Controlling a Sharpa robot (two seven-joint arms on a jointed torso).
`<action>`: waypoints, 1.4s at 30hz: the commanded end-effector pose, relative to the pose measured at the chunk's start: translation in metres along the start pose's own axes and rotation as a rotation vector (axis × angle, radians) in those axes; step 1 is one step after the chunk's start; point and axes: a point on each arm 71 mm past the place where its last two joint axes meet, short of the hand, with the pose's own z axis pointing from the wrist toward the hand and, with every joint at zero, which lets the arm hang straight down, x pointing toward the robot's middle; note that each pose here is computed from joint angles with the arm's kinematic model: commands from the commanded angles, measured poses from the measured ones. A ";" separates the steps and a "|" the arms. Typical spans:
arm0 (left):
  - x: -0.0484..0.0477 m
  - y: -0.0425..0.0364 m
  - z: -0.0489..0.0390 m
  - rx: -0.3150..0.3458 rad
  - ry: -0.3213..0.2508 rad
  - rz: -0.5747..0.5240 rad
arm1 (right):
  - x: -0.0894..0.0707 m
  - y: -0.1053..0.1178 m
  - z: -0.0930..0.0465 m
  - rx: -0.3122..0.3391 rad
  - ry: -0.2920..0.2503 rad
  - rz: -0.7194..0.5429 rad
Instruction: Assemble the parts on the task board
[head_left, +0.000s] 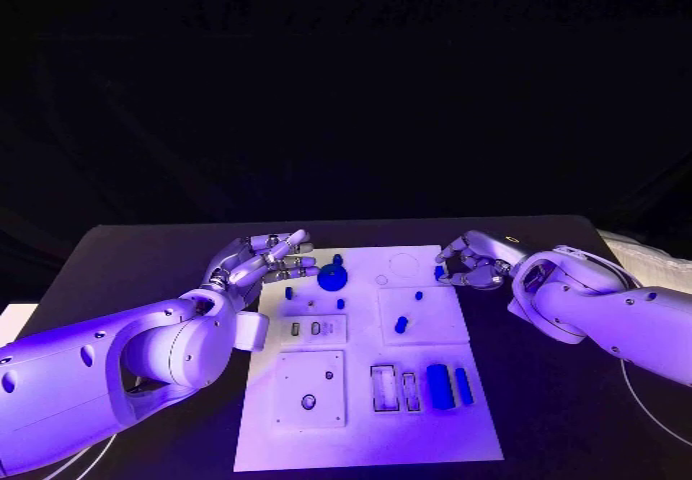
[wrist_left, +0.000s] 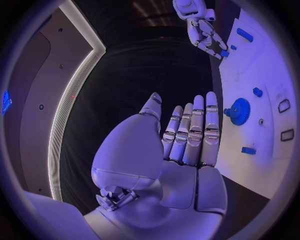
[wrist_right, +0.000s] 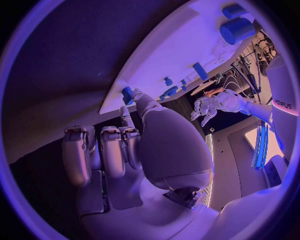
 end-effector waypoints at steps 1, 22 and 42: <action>0.0026 -0.0006 0.0005 0.007 0.021 -0.009 | 0.002 0.000 0.002 0.000 0.012 -0.008; 0.0026 -0.0002 0.0007 0.003 0.020 -0.009 | 0.009 0.001 0.009 0.006 0.039 -0.011; 0.0019 -0.0001 0.0007 0.001 0.017 -0.007 | 0.000 0.016 0.005 0.024 -0.042 0.062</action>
